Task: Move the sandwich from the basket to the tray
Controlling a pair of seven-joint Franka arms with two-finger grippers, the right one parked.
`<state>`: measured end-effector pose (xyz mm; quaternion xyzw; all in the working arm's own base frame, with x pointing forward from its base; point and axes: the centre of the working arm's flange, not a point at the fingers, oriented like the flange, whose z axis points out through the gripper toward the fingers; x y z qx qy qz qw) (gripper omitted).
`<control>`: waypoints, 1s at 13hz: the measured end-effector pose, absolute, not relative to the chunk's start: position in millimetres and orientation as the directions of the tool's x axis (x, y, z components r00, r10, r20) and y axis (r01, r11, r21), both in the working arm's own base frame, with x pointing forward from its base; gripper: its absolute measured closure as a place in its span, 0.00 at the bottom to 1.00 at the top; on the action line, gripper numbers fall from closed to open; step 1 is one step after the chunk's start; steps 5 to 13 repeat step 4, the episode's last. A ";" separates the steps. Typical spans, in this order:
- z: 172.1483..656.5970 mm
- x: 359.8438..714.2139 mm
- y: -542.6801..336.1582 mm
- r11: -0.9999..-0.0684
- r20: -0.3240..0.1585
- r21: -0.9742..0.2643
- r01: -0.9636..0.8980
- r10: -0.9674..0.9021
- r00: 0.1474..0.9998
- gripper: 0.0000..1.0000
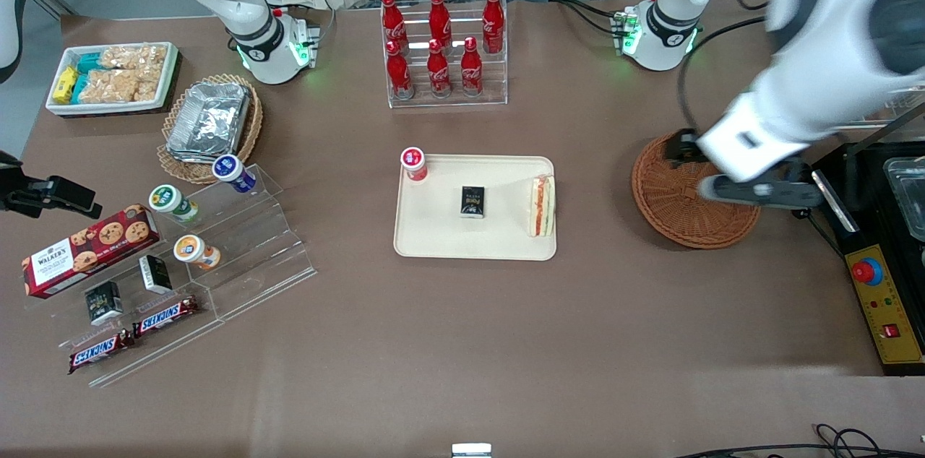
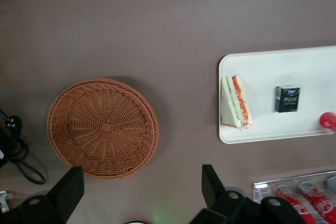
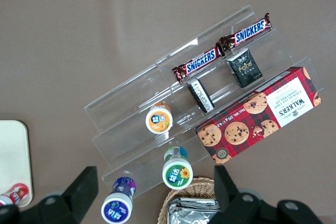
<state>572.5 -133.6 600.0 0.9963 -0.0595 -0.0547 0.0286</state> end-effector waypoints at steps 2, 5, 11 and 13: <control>625.7 559.6 -107.0 -0.990 -0.088 0.073 -0.121 -0.127 0.988 0.00; 644.9 546.2 -93.5 -0.993 -0.074 0.061 -0.097 -0.101 0.992 0.00; 644.9 546.2 -93.5 -0.993 -0.074 0.061 -0.097 -0.101 0.992 0.00; 644.9 546.2 -93.5 -0.993 -0.074 0.061 -0.097 -0.101 0.992 0.00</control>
